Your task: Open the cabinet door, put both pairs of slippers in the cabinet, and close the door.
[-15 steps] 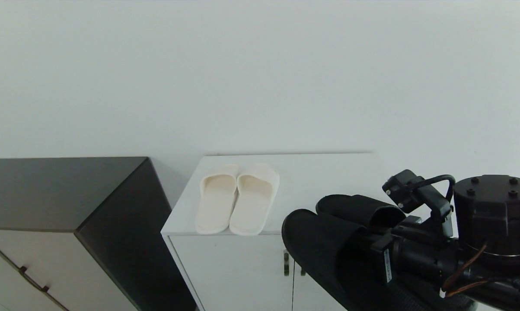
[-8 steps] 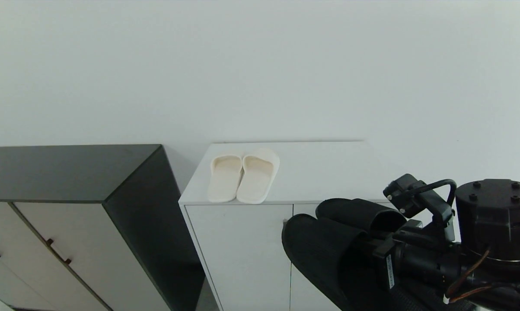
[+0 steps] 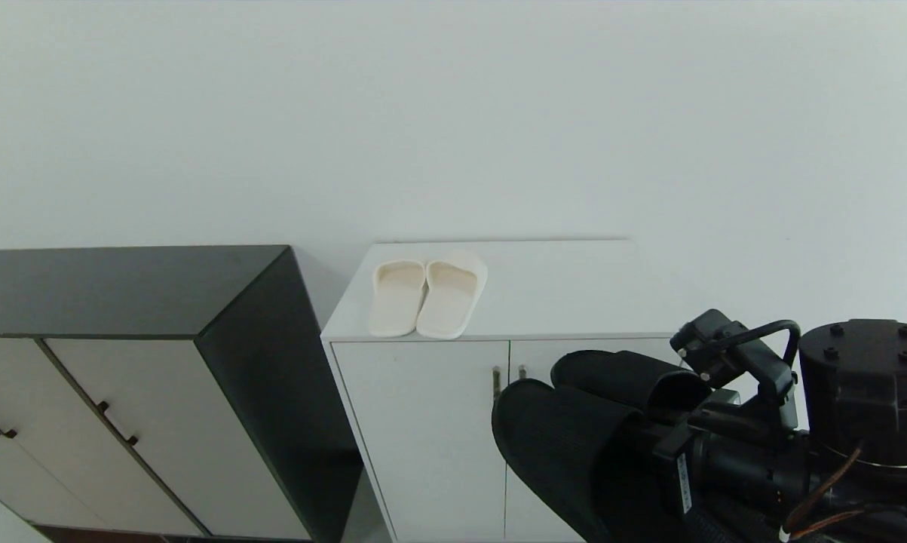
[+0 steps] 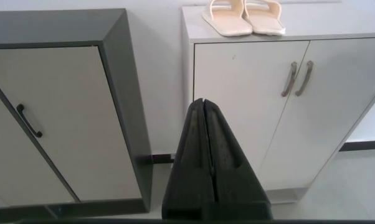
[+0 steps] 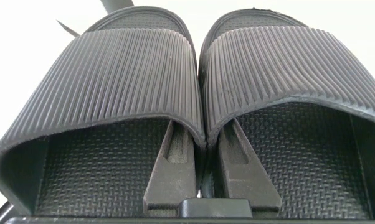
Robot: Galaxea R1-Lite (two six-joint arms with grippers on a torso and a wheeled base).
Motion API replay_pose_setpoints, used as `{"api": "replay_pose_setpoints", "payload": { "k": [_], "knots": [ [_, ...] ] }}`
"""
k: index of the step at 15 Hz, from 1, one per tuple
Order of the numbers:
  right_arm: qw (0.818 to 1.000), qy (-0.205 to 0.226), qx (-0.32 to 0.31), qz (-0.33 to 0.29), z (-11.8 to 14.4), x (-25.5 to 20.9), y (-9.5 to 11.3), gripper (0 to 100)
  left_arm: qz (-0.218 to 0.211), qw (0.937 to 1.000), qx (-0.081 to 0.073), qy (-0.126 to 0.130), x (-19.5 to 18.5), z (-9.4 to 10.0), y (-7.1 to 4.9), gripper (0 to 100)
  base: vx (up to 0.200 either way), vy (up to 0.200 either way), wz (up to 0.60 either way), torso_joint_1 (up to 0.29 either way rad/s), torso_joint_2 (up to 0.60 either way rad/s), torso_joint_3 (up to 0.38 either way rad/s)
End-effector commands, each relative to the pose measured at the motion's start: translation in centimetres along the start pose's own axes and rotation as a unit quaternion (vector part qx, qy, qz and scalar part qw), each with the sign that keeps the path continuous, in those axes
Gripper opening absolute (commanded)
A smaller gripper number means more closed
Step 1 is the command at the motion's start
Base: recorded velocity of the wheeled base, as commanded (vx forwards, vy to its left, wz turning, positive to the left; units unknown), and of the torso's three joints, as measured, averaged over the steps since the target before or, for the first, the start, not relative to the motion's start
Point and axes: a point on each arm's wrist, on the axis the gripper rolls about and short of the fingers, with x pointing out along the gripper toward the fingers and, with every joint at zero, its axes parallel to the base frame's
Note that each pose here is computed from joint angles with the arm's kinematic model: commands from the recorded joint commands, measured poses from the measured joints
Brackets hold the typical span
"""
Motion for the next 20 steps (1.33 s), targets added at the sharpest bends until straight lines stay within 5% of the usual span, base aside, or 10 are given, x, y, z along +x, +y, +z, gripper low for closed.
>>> {"api": "replay_pose_setpoints", "payload": {
  "k": [1,10,11,20],
  "knots": [
    [1.000,0.002,0.000,0.001,-0.08,0.05,0.03,0,0.000,1.0000,0.000,0.000,0.01,0.00,0.00,0,0.000,0.000,0.00,0.000,0.00,0.000],
    [1.000,0.016,-0.002,-0.002,-0.74,0.34,-0.06,0,0.000,1.0000,0.001,0.000,0.01,0.00,0.00,0,0.000,0.000,0.00,-0.122,0.29,0.162],
    [1.000,0.015,-0.001,-0.002,-0.72,0.35,-0.06,0,0.000,1.0000,0.001,0.000,0.01,0.00,0.00,100,0.000,0.000,0.00,-0.237,0.55,0.305],
    [1.000,0.024,-0.004,-0.002,-1.04,0.65,0.00,0,0.001,1.0000,-0.004,0.000,0.01,0.00,0.00,100,0.000,0.000,0.00,-0.211,0.53,0.317]
  ]
}}
